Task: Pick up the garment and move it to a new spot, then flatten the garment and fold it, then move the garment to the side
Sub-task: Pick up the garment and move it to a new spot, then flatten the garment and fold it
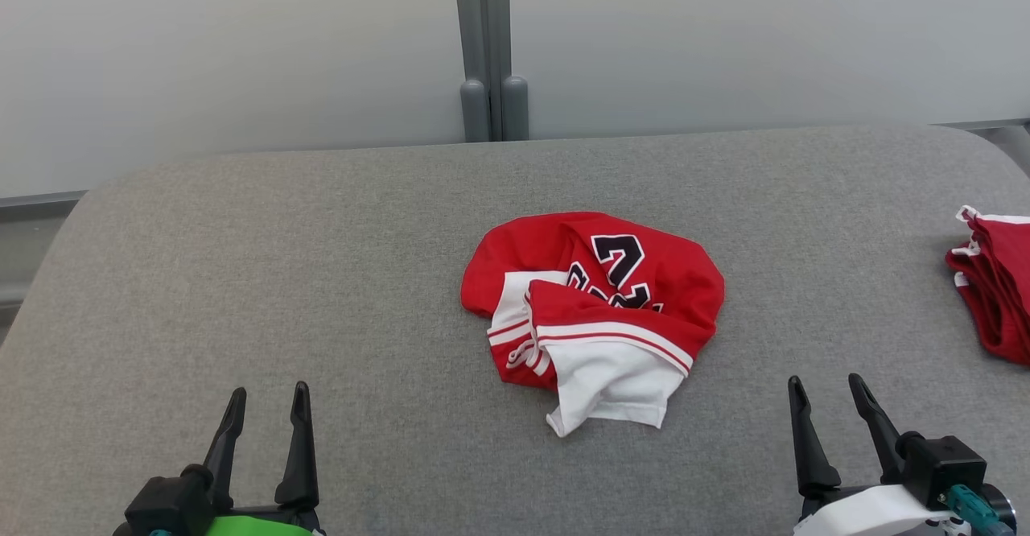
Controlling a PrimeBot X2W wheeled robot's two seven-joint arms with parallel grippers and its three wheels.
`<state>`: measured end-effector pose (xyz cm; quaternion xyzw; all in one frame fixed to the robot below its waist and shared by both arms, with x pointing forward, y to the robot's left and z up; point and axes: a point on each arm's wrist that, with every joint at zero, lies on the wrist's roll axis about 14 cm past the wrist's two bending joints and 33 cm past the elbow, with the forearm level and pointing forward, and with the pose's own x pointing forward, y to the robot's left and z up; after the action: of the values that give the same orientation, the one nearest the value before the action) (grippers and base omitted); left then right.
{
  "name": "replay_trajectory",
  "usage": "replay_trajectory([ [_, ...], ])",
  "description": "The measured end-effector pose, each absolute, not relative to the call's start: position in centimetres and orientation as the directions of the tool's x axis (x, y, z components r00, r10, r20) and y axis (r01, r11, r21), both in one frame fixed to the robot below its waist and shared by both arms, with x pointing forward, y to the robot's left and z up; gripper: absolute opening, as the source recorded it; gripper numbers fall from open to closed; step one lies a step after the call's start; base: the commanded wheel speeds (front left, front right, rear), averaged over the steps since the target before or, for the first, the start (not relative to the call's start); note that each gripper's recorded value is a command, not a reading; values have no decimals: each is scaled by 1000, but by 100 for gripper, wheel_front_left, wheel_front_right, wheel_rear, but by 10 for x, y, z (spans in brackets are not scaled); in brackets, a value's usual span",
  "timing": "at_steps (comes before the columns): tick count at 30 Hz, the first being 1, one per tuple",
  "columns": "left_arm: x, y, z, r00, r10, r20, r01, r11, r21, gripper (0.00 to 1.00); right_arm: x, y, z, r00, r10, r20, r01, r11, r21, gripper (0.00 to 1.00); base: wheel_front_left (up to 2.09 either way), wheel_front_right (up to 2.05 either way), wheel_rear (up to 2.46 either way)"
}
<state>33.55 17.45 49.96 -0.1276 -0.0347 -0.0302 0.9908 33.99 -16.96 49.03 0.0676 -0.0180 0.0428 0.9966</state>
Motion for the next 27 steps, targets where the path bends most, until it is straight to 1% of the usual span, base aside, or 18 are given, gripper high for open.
replay_trajectory([
  [5,335,173,499,996,-57,75,74,965,-251,100,340,-164,491,994,99,42,-103,986,133,100,0,0,0],
  [7,335,172,499,995,-57,75,75,965,-251,100,341,-157,490,992,123,40,-127,985,120,100,0,0,0],
  [9,334,172,499,995,-58,76,75,965,-250,100,343,-141,492,983,178,44,-181,980,85,100,0,0,0],
  [13,333,171,500,995,-61,79,79,965,-251,100,352,-87,496,937,346,45,-346,938,5,100,0,0,0],
  [15,332,171,500,995,-57,77,75,965,-253,100,356,-59,488,904,428,-9,-428,903,-24,100,0,0,0],
  [19,329,175,498,997,-42,70,59,965,-257,100,365,-22,470,837,531,-134,-544,834,-91,100,0,0,0],
  [22,327,181,497,997,-21,69,38,965,-258,100,378,-10,467,813,558,-168,-580,804,-131,100,0,0,0],
  [27,326,185,493,999,-4,55,18,965,-260,100,403,-10,465,811,549,-200,-584,780,-224,100,0,0,0],
])
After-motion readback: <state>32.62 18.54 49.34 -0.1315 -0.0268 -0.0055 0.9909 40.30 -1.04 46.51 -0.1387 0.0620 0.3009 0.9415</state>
